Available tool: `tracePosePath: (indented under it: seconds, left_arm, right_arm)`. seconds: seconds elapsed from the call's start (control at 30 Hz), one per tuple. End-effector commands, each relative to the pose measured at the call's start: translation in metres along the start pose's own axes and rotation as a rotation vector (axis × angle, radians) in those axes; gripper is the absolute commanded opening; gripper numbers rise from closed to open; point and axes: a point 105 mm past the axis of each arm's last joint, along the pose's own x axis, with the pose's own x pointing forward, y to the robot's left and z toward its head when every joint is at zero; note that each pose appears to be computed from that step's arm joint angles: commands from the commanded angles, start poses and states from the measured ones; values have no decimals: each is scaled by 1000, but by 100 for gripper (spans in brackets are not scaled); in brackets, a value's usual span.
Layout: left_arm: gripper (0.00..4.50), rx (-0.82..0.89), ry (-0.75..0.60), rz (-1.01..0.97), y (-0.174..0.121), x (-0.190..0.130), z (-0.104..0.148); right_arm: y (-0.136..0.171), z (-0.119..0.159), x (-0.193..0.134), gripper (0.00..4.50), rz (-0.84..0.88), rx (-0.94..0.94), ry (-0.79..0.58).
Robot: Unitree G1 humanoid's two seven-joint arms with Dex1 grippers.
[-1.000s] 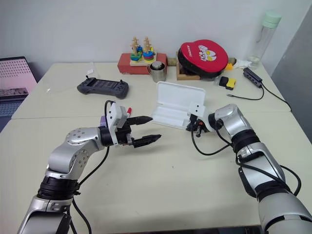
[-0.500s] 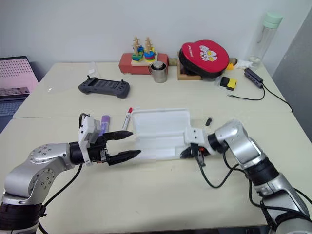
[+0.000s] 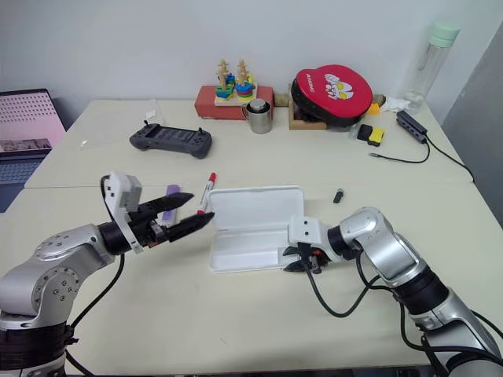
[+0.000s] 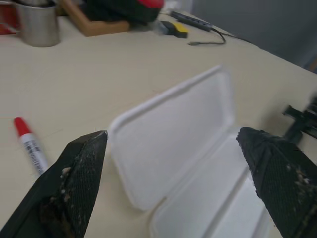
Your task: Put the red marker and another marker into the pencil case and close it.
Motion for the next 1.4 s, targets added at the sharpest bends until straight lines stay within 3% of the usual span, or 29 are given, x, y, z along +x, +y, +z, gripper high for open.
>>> tracePosePath:
  seconds: [0.03,0.17,0.27,0.4,0.57,0.93,1.13,1.23,1.4]
  left_arm:
    - [450,-36,-171,162,25,-13,36]
    - [450,-56,-218,250,40,-12,46]
    - [450,-10,-123,334,55,-2,32]
    - [450,26,90,389,68,19,-8]
    - [450,79,173,346,67,39,-22]
    - [450,96,256,264,59,63,-38]
    - [450,50,329,338,70,72,-54]
    - [404,55,349,332,69,74,-59]
    - [285,57,354,314,67,75,-62]
  right_arm:
    - [-5,49,-26,301,-41,-7,-213]
    - [-19,74,-42,378,-107,2,-321]
    - [-40,85,-51,446,-212,-20,-339]
    - [-72,112,-60,448,-373,-42,-409]
    - [-90,135,-68,448,-470,-68,-470]
    - [-88,142,-70,448,-462,-91,-482]
    - [-74,141,-68,448,-392,-106,-471]
    - [-71,140,-68,450,-381,-102,-468]
    - [-71,137,-68,450,-385,-94,-456]
